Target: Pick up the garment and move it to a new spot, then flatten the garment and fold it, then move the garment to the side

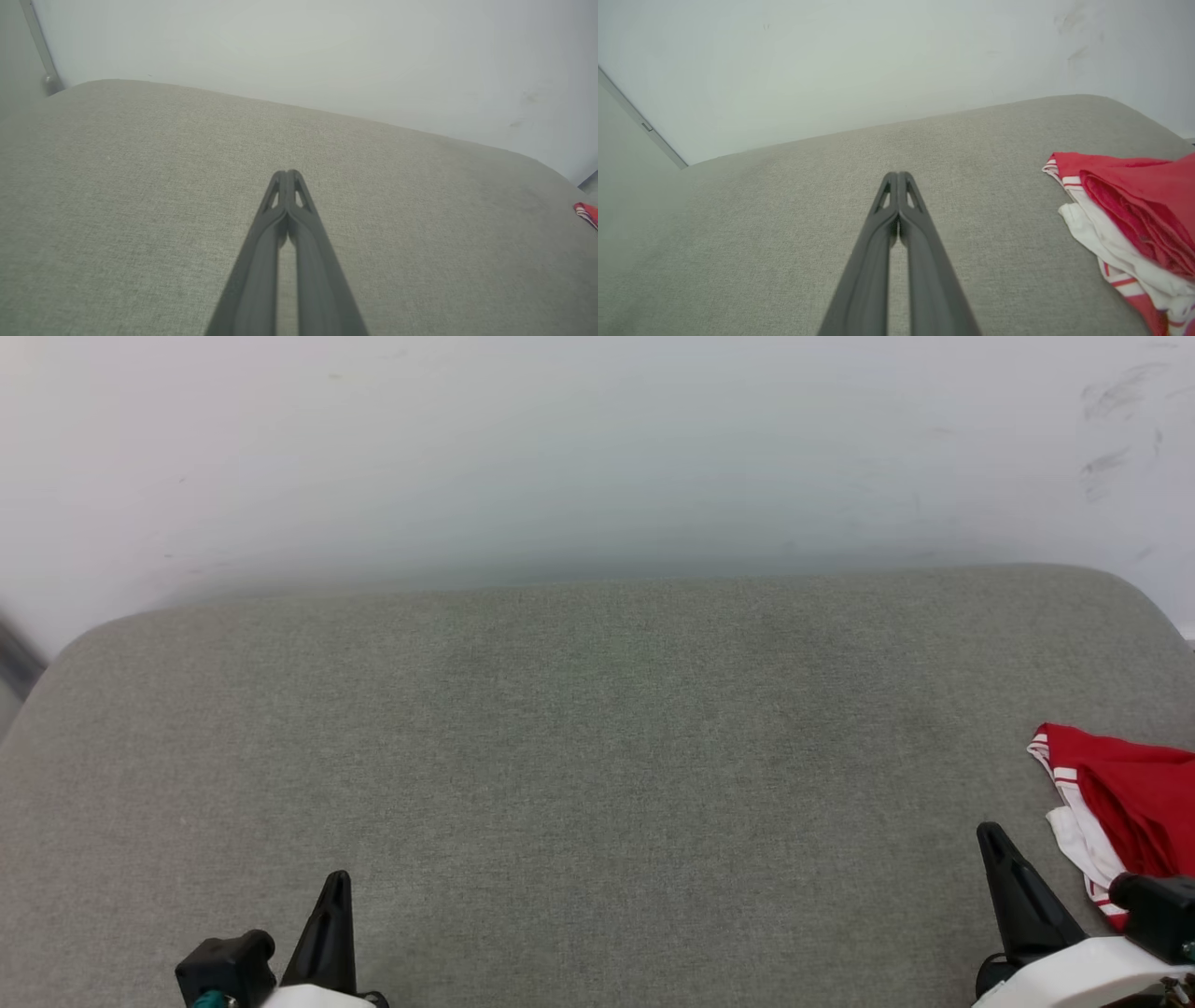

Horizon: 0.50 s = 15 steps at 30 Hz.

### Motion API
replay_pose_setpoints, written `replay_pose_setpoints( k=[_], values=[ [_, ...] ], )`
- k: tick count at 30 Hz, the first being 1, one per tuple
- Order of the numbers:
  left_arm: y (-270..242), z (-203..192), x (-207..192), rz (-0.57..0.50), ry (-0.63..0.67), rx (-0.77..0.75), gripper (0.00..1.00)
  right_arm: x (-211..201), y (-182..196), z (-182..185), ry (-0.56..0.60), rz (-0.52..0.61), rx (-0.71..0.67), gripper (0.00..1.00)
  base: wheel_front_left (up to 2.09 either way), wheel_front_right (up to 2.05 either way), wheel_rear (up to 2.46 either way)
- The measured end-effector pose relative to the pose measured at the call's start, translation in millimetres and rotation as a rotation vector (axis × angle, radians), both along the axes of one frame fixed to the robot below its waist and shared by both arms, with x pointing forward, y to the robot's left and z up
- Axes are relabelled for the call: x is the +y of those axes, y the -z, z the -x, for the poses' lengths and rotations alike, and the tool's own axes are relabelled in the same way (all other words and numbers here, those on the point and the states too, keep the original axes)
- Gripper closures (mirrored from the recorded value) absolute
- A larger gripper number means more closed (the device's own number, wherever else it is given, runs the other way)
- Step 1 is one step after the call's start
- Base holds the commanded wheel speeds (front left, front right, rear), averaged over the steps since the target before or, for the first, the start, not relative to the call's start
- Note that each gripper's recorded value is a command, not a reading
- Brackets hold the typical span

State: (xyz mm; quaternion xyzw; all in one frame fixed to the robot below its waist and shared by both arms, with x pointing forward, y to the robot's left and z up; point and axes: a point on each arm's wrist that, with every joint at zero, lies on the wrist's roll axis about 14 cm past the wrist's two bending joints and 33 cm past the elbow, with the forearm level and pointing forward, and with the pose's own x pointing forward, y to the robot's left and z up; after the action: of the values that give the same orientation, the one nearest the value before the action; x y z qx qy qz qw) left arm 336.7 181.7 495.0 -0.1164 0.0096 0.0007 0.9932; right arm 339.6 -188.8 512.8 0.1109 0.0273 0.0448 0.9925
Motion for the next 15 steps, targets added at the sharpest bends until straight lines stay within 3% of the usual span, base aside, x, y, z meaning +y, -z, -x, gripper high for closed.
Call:
replay_pose_setpoints(
  k=[2, 15],
  values=[
    [2, -4, 2, 0.074, -0.01, 0.02, 1.0, -1, 1, -3, 0.008, -0.075, 0.005, 1.0, 0.0, 0.0, 0.0],
    [9, -12, 8, 0.291, -0.036, 0.069, 1.0, -4, 3, -10, 0.031, -0.3, 0.022, 1.0, 0.0, 0.0, 0.0]
  ],
)
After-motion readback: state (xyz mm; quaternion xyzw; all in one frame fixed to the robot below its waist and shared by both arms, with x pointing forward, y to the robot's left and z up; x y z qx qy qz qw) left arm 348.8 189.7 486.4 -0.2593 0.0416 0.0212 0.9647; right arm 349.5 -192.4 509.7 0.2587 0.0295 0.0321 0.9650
